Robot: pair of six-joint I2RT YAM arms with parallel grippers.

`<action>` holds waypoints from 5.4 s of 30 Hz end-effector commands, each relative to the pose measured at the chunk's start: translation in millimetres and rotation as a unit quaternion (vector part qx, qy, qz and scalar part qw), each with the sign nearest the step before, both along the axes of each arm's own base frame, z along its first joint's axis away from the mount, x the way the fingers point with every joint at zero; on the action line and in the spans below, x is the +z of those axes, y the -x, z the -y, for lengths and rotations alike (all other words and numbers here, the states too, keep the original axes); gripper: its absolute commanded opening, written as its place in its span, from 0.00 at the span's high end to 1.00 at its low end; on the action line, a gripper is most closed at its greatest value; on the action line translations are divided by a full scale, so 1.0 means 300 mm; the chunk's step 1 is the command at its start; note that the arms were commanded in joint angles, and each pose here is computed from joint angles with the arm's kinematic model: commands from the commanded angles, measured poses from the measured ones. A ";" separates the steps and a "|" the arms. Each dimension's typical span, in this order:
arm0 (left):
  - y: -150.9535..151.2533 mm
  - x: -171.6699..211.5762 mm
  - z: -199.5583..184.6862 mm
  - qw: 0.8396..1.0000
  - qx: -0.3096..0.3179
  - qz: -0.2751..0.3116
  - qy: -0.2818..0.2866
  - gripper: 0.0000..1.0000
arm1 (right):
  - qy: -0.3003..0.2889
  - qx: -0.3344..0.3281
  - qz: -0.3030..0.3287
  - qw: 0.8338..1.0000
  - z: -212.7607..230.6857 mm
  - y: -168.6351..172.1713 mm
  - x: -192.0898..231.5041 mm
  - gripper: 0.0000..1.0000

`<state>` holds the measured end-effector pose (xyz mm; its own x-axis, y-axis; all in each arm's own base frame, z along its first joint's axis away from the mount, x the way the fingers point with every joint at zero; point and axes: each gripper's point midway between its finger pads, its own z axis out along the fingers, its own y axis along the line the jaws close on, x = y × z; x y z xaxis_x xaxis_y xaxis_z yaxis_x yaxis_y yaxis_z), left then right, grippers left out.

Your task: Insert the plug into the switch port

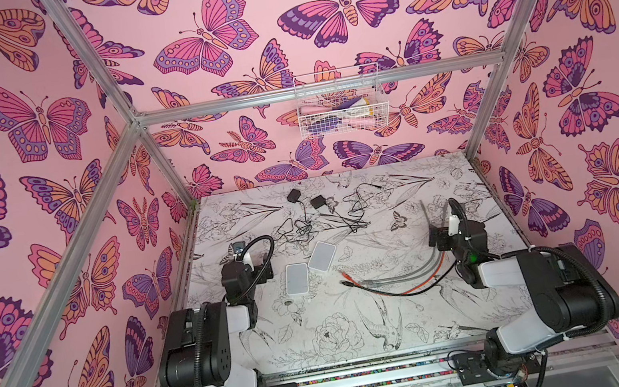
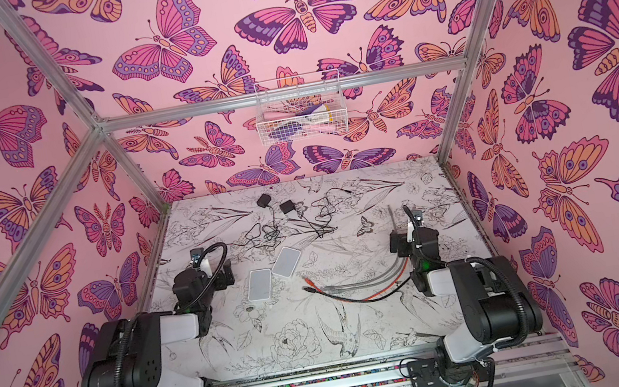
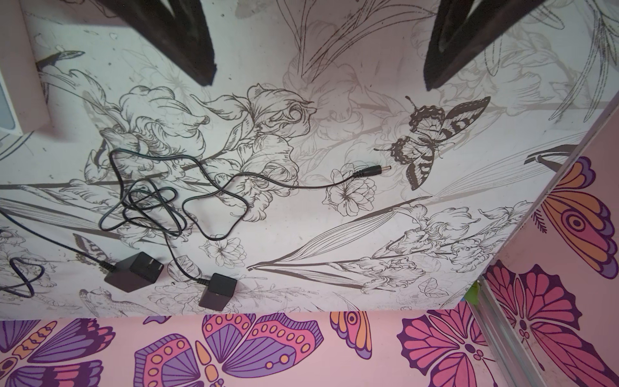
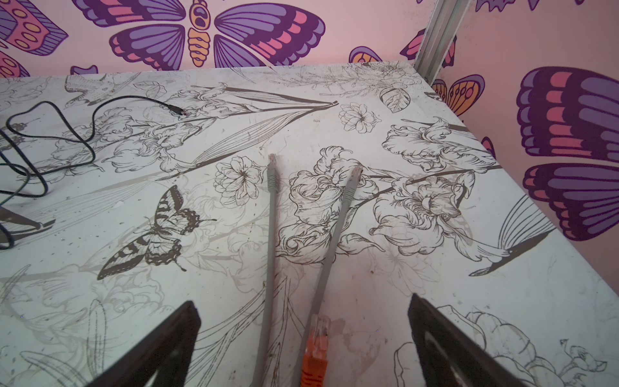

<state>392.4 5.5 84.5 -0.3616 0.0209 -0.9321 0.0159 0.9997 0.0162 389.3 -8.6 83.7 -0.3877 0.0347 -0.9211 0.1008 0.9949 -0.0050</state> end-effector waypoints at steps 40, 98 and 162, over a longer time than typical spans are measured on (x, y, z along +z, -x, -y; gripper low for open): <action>-0.094 0.096 0.164 0.946 0.048 -0.266 0.176 0.19 | -0.219 0.205 -0.136 0.944 -0.463 0.261 0.431 0.15; -0.112 -0.117 0.304 0.876 0.004 -0.442 0.193 0.26 | -0.227 0.321 -0.180 0.901 -0.677 0.405 0.355 0.18; -0.101 -0.087 0.377 0.870 -0.032 -0.453 0.190 0.29 | -0.236 0.322 -0.200 0.895 -0.716 0.485 0.334 0.21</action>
